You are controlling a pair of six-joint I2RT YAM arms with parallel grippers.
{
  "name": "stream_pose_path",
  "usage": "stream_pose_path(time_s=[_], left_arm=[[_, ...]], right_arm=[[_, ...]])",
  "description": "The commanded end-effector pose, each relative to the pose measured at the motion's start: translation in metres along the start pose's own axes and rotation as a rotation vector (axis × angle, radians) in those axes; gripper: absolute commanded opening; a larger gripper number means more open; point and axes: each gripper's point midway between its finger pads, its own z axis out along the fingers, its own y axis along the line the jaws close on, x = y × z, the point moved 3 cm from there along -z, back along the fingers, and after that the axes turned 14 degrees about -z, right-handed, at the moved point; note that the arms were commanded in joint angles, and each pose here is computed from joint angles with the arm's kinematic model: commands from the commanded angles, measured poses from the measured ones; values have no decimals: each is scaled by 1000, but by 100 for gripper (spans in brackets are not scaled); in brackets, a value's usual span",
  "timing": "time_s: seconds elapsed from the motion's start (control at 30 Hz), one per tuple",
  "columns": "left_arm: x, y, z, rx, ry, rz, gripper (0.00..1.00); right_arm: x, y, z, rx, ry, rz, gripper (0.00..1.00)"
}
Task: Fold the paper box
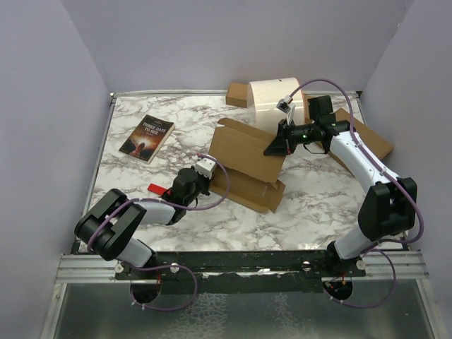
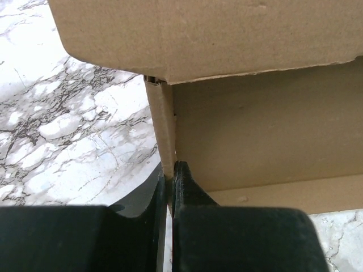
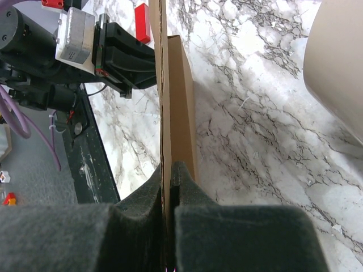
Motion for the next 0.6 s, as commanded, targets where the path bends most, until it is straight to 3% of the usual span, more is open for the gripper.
stream_pose_path(time_s=[0.0,0.03,0.13,0.23,0.57], left_arm=[[3,9,-2,-52,18,34,0],[2,8,-2,-48,15,25,0],[-8,1,-2,-24,-14,-14,20],[-19,-4,-4,-5,-48,-51,33],[-36,-12,-4,15,-63,-86,38]], right_arm=[[9,-6,4,22,31,17,1],[8,-6,4,21,30,16,1],[9,-5,4,21,30,17,1],[9,-5,4,21,30,18,1],[9,-4,3,19,29,17,1]])
